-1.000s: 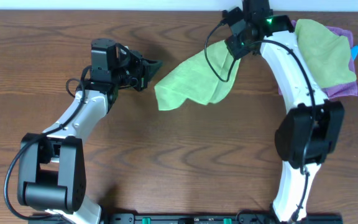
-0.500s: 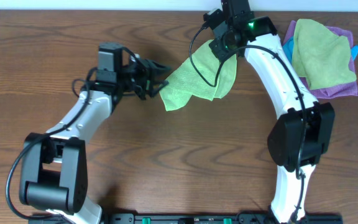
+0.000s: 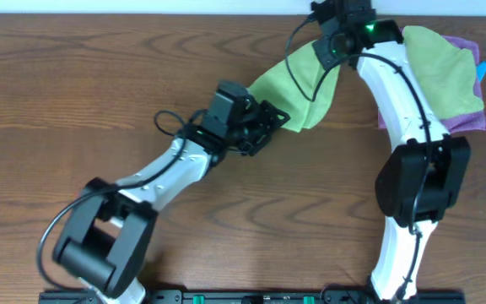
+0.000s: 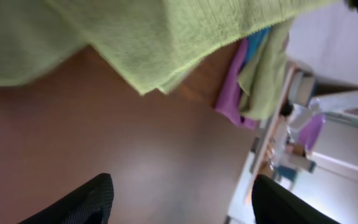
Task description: Fold the cloth
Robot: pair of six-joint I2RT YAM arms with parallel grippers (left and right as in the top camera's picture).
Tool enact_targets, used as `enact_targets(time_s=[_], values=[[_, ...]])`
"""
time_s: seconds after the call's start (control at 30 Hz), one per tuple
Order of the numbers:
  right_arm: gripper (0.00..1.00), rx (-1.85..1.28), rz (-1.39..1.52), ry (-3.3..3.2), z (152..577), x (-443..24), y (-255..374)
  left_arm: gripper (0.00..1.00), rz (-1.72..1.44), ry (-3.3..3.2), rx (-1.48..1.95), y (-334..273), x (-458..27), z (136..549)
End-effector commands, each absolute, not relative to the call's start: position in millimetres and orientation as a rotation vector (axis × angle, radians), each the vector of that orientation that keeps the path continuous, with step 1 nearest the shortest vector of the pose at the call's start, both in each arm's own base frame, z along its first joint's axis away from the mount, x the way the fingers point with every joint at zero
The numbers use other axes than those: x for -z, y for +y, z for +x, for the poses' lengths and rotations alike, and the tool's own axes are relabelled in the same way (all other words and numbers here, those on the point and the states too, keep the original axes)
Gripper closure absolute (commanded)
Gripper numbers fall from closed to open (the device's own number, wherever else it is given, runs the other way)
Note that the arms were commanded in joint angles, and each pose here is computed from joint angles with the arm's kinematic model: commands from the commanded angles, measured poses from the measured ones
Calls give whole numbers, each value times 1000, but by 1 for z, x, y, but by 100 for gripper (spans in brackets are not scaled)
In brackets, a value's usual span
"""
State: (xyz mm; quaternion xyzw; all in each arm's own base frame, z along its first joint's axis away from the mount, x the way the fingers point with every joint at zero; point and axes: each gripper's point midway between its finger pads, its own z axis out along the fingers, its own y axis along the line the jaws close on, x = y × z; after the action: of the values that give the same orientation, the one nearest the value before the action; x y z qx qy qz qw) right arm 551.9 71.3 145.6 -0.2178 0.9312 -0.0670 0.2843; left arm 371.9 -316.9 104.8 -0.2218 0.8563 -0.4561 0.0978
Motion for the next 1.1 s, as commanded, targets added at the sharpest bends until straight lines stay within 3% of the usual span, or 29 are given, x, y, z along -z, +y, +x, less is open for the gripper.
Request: enact_targets(time_s=[0.0,0.1,0.3,0.67,0.77,1.07], values=[[98,175,-521,2545,557,-120,62,23,-812,2513,1200,-315,-60,384],[98,131,-508,2535,560,-119,66,12,-1002,2426,1138,-318,-35,395],[99,105,-461,2535,562,-119,68,2,-1143,2271,1140,-334,-6,405],[98,104,-475,2596,552,-103,67,8,-1308,2130,1127,-343,8,410],[98,102,-482,2630,548,-92,66,16,-1305,2093,1113,-345,4,412],[99,101,-491,2655,544,-85,67,22,-1284,2049,1102,-356,-4,413]])
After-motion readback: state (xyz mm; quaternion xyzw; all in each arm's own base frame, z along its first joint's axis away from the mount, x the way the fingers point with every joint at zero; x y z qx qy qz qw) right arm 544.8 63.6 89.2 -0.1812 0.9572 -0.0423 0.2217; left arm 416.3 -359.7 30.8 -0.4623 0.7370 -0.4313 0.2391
